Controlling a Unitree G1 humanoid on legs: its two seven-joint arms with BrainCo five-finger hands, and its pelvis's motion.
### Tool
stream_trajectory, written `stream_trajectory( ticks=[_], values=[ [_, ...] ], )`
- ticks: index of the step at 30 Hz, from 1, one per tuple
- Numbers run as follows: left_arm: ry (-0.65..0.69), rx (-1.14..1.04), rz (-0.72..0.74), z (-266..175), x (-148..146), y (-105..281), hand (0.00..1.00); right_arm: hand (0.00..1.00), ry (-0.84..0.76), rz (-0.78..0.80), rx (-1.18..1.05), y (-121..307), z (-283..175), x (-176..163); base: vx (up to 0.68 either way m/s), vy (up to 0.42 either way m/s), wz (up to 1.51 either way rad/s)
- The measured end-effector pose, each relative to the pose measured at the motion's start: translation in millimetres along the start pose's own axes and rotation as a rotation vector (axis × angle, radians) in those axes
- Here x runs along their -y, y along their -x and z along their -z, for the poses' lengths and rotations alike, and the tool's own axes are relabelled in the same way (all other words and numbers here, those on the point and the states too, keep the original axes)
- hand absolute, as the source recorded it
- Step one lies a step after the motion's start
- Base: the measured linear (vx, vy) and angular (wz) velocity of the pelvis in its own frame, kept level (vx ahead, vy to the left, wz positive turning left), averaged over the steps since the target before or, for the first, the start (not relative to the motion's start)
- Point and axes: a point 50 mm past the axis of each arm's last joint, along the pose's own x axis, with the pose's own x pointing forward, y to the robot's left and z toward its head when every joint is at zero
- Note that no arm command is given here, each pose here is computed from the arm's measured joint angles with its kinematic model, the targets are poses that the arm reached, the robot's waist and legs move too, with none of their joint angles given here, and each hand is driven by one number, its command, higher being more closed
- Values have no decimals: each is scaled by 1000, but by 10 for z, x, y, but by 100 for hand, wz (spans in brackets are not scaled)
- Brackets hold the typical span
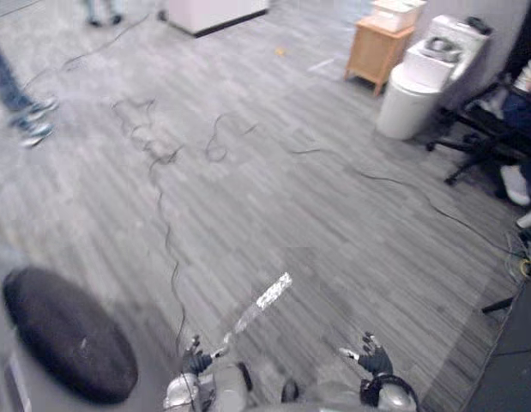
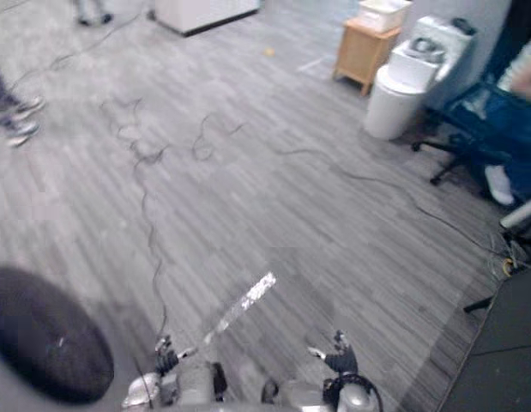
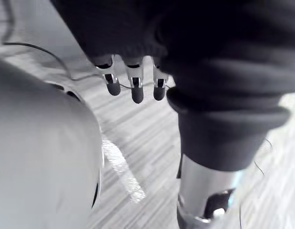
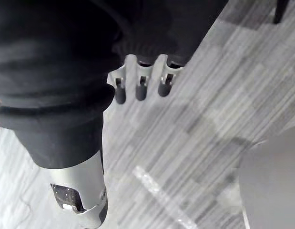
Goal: Organize washtable
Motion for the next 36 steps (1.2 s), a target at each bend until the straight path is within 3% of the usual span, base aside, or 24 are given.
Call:
stream_trajectory(
  ticks=[6,10,15,22,28,36],
  values=[
    [35,11,-10,-33,4,-18,0,0,-8,26,-54,56,159,35,603,453,-162],
    [7,-13,-44,-14,-152,-32,0,0,-29,-4,-60,95,204,-91,490,435,-141],
    [3,-61,-18,55,-66,-47,0,0,14,-10,-31,64,136,-38,280,285,-102],
    [-105,-128,33,171,4,-37,0,0,27,-10,14,-19,-20,-20,271,56,-65],
    [14,-126,10,262,37,53,0,0,56,19,27,-5,-49,120,408,-172,-74],
    [35,-28,3,68,33,18,0,0,62,13,-16,23,53,81,402,18,-144]
  ],
)
